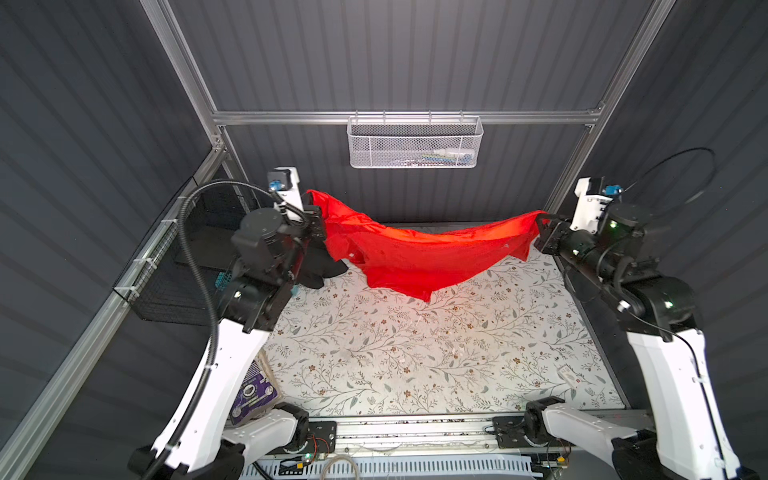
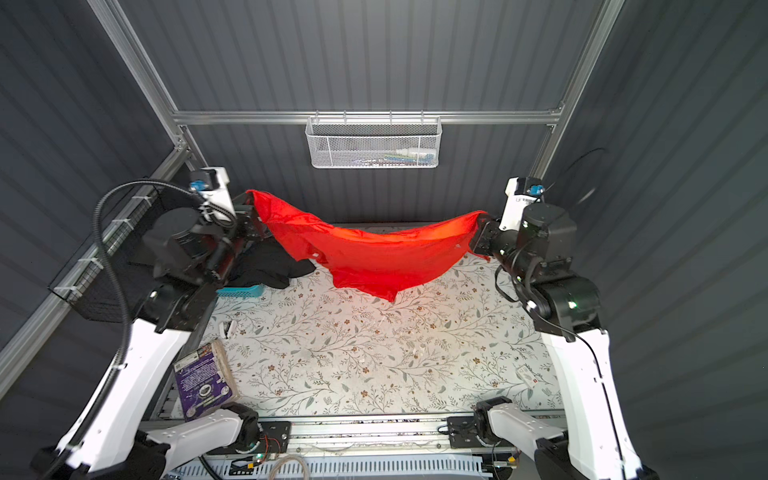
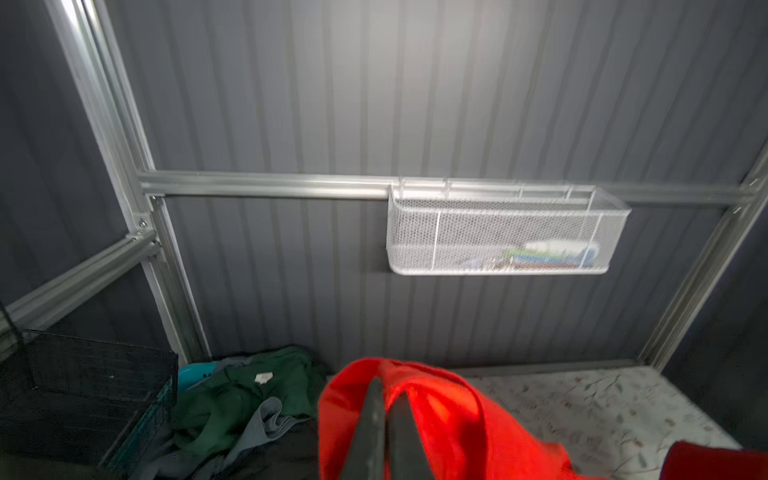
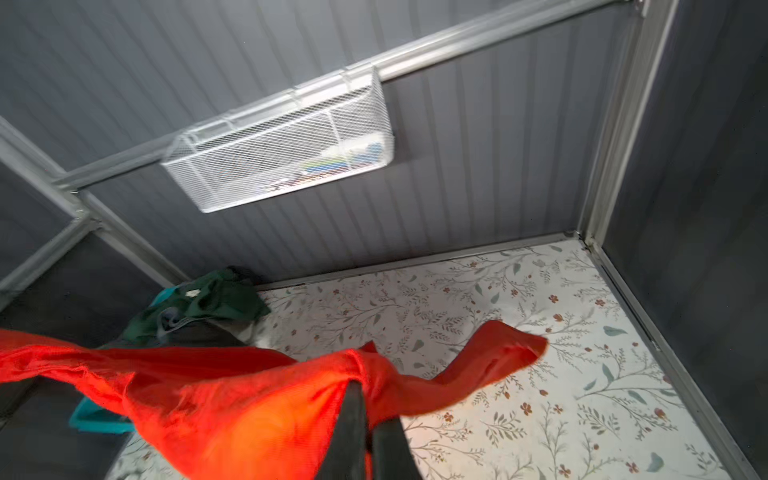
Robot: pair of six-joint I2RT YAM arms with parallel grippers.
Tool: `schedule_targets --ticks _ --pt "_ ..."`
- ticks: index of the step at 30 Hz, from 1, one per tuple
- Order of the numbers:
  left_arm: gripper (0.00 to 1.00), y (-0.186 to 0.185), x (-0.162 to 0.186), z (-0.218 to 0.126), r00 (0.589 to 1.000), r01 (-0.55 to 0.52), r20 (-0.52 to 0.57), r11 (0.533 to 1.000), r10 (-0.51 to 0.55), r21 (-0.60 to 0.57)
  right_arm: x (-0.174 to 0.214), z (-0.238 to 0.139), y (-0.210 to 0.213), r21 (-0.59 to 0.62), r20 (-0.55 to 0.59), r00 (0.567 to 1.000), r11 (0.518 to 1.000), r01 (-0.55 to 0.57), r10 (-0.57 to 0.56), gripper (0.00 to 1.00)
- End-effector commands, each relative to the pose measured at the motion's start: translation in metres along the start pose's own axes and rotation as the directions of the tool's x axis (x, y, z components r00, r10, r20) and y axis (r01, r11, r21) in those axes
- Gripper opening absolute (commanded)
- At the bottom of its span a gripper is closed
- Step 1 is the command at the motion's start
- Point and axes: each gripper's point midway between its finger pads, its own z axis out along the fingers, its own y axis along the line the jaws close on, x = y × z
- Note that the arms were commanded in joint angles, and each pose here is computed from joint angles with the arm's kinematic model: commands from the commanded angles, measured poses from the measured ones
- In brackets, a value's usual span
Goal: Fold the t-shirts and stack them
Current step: 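Raise the red shirt again with both grippers, spreading it wide, then lay the red shirt flat on the table, pulling it away from the robot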
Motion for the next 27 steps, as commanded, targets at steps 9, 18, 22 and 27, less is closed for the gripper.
schedule_targets --ticks 9,18,22,27 --pt "0.00 -0.026 -0.138 -0.004 0.977 0.009 0.208 0.992 -0.035 0.123 -0.037 -0.015 0.013 0.020 -0.002 1.000 1.000 0.001 -0.001 0.00" --pt "0.00 -0.045 -0.064 0.119 0.994 -0.097 0.058 0.993 0.093 0.069 0.022 0.070 -0.019 0.145 -0.171 0.985 0.989 0.025 0.001 0.00" --pt "0.00 -0.038 0.025 0.175 0.990 -0.114 -0.076 0.992 0.117 0.045 0.057 0.102 -0.054 0.235 -0.232 0.972 0.972 0.016 0.040 0.00" --pt "0.00 -0.047 0.121 0.222 0.976 -0.112 -0.174 0.989 0.128 0.097 0.107 0.142 -0.084 0.292 -0.293 0.953 0.956 0.009 0.080 0.00"
